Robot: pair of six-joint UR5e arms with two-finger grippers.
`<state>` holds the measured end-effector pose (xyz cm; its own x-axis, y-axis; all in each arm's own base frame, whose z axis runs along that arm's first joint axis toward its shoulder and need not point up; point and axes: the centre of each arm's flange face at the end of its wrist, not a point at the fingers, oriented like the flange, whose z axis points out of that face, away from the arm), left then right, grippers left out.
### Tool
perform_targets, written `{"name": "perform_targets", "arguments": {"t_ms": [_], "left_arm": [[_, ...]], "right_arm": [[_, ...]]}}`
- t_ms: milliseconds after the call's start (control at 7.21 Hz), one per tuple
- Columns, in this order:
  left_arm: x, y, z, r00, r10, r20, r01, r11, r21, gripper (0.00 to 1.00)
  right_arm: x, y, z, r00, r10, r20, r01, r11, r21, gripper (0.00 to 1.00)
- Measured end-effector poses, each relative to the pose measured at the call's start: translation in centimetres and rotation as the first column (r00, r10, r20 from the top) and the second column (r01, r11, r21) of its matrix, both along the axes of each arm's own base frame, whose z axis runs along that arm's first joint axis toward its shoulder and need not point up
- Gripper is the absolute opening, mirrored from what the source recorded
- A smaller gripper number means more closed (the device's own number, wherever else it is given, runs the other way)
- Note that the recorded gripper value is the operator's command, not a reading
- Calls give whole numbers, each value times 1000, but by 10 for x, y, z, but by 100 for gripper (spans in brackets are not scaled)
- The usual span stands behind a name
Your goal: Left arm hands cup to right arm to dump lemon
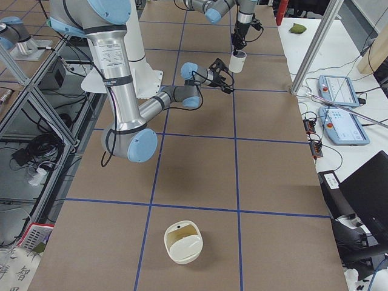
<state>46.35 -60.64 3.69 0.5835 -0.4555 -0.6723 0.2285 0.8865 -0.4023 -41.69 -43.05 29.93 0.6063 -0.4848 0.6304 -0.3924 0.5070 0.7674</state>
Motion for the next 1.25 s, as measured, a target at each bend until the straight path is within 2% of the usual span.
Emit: {"name": "perform_targets", "arguments": {"t_ms": [694,832,1248], "left_arm": [[12,6,-10,1000,7,-16,-7,1000,6,0],[12,8,-15,1000,10,-21,-10,1000,12,0],[18,16,-23,999,28,-30,-27,999,29,0]], "right_arm": [[-56,46,-35,996,87,37,-89,995,41,99],[-60,50,-39,992,115,52,-117,993,35,99],[-76,56,-39,975,190,119,-187,982,-38,99]]}}
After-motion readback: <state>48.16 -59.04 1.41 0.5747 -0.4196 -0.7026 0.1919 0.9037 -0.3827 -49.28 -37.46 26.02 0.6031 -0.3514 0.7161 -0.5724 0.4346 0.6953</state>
